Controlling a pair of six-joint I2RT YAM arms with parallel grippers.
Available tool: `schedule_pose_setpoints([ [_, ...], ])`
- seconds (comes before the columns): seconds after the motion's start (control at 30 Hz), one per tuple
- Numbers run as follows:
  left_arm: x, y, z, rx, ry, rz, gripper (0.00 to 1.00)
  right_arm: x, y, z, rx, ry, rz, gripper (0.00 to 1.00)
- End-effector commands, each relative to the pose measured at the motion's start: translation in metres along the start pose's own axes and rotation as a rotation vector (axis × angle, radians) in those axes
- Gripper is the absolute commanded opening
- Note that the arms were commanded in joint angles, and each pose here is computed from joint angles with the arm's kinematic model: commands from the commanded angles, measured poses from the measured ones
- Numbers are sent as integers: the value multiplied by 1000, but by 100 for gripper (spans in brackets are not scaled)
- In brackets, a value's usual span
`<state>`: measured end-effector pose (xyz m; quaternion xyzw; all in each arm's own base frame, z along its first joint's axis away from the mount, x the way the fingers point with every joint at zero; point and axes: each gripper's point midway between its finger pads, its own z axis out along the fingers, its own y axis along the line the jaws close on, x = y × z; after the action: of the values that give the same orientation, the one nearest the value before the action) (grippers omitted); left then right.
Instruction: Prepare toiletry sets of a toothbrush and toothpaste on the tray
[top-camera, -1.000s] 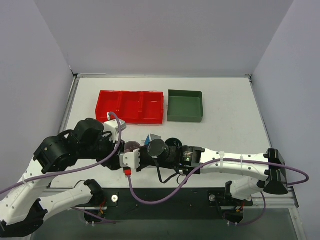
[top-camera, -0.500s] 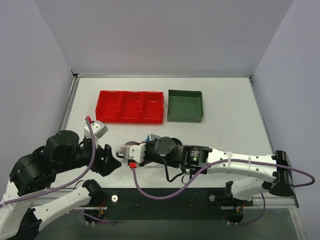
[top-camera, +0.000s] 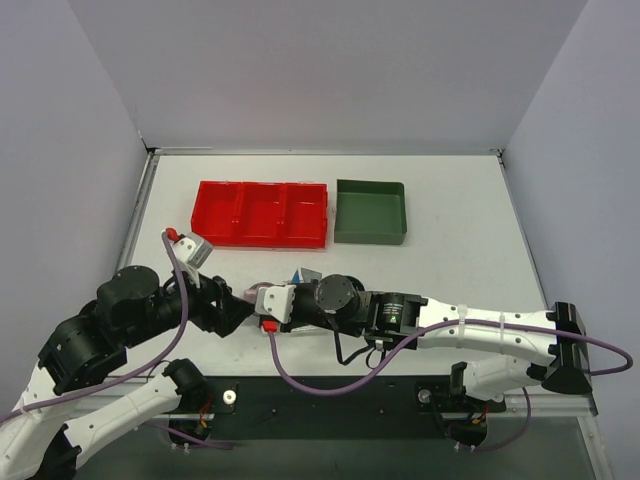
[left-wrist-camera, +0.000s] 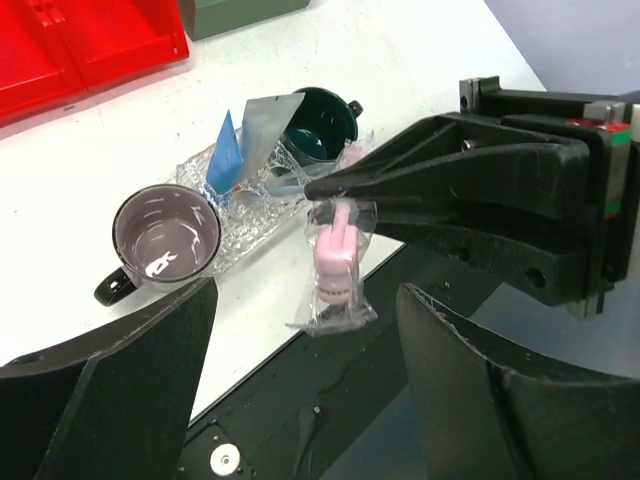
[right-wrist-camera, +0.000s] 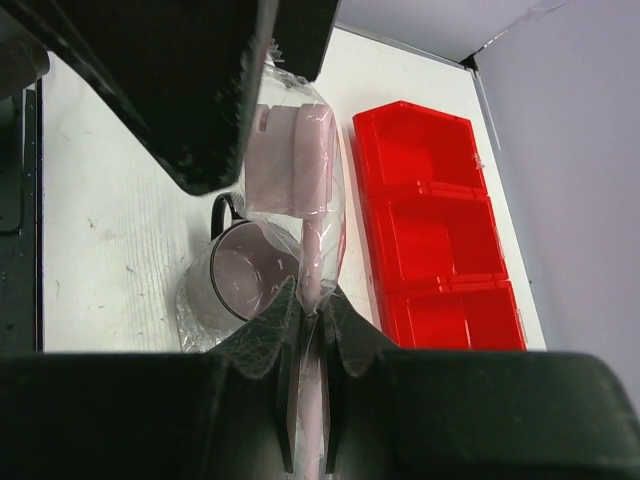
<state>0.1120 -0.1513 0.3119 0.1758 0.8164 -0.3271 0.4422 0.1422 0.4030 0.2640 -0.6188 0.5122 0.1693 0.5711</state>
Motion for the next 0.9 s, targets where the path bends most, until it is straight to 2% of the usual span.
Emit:
schedule_pose_setpoints([
  [0.0,-23,-7,11,19,-90,-24,81,-21,-11,-9,30,-90,52,0],
  [0.3,-19,-6,19,19,-89,-43,68,-22,-8,-8,13,-104,58,0],
  [0.53,-14,-10,26,48,-72,-63,64,-22,-10,-8,20,-107,67,0],
  [0.57,-13,-10,27,47,-70,-64,61,-23,-9,-8,17,-109,66,0],
  [0.6,-14,-10,27,45,-76,-66,52,-22,-9,-8,17,-109,67,0],
  [0.67,-12,-10,30,53,-76,-77,43,-22,-10,-7,20,-109,69,0],
  [0.7,-11,-10,31,55,-77,-82,35,-22,-9,-7,17,-109,68,0],
  [0.77,-8,-11,34,62,-70,-88,30,-21,-10,-6,20,-105,74,0],
  [0.8,-8,-10,34,57,-69,-87,27,-22,-10,-7,21,-108,78,3],
  [0.83,-6,-8,34,50,-67,-85,17,-22,-11,-7,21,-108,83,6],
  [0.87,-5,-7,34,43,-66,-86,13,-22,-13,-8,28,-109,93,9],
])
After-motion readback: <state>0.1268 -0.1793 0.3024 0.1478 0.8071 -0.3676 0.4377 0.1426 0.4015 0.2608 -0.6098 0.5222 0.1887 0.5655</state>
